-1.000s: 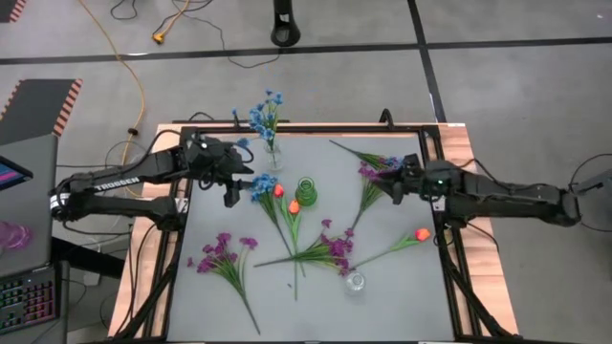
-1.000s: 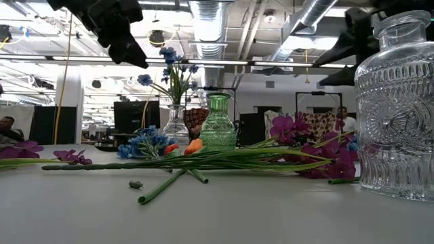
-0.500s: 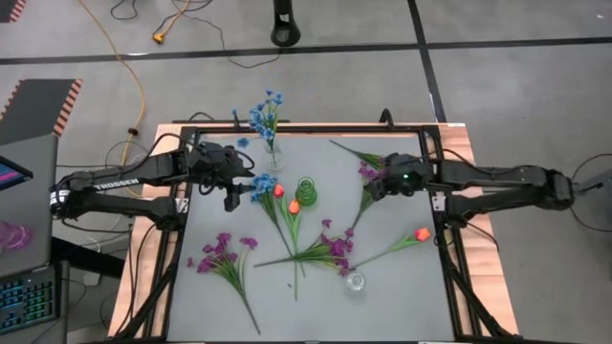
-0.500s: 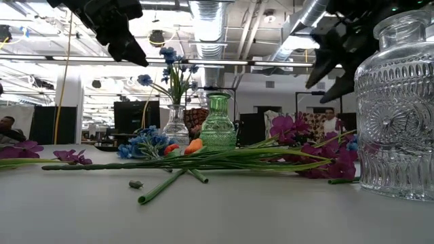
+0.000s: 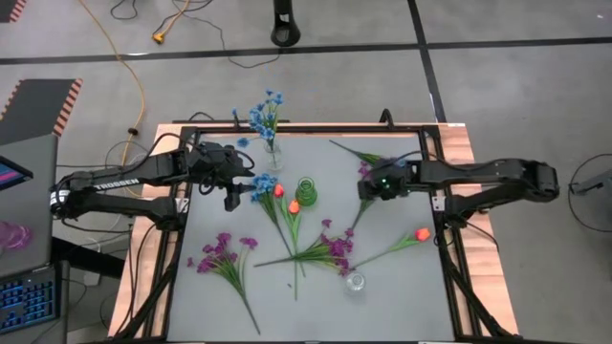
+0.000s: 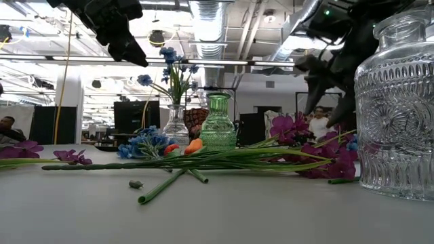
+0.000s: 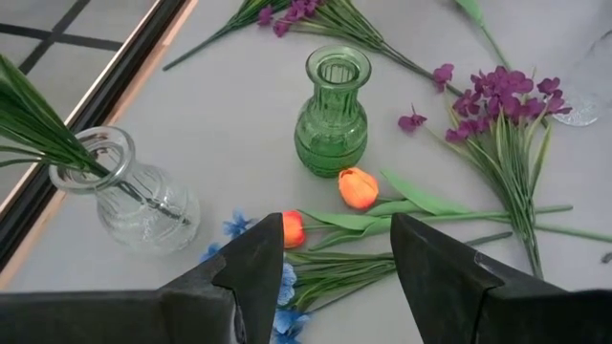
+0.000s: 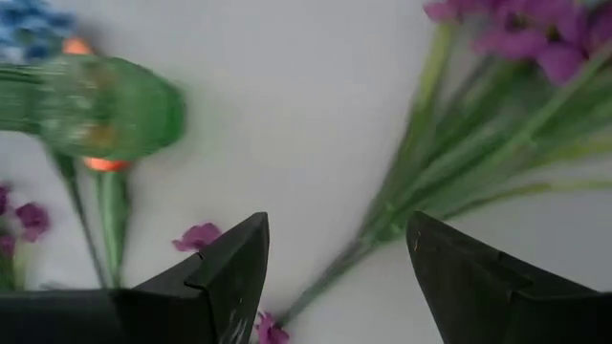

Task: Sort flowers into vase by color
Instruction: Put the top violet flowers into the green vase

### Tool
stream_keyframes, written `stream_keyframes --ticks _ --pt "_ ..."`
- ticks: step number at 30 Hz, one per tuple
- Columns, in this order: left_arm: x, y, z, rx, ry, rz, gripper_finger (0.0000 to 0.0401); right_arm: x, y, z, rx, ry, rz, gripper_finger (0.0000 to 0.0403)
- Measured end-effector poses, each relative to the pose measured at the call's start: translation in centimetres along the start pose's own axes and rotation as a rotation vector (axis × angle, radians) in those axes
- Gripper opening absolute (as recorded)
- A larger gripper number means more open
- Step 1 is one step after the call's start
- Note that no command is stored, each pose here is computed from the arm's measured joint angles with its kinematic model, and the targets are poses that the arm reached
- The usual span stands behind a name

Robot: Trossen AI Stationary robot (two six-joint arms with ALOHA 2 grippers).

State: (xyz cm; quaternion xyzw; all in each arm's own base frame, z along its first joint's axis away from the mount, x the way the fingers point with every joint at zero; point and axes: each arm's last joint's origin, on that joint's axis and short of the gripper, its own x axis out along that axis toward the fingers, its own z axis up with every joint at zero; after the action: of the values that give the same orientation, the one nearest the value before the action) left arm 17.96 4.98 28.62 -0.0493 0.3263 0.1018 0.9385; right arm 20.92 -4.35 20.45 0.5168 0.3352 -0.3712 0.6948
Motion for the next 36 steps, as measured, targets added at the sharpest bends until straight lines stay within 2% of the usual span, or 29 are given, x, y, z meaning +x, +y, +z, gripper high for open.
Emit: stream_keyframes --ticks 8,21,31,36 --pt "0.0 0.0 0.0 0.000 0.001 0.000 0.0180 1.6 -0.7 -0.4 0.100 0.058 -0.125 0.0276" --pt "0.2 0.0 0.0 0.000 0.007 -0.001 0.0180 5.3 -1.2 -0.9 0.171 0.093 -0.280 0.0276" --pt "1.2 0.1 -0.1 0.021 0.055 0.000 0.0180 6.8 -0.9 -0.8 0.205 0.079 -0.263 0.0276" --pt "1.5 0.1 -0.2 -0.023 0.064 0.003 0.0180 6.7 -0.9 -0.7 0.223 0.051 -0.269 0.0276"
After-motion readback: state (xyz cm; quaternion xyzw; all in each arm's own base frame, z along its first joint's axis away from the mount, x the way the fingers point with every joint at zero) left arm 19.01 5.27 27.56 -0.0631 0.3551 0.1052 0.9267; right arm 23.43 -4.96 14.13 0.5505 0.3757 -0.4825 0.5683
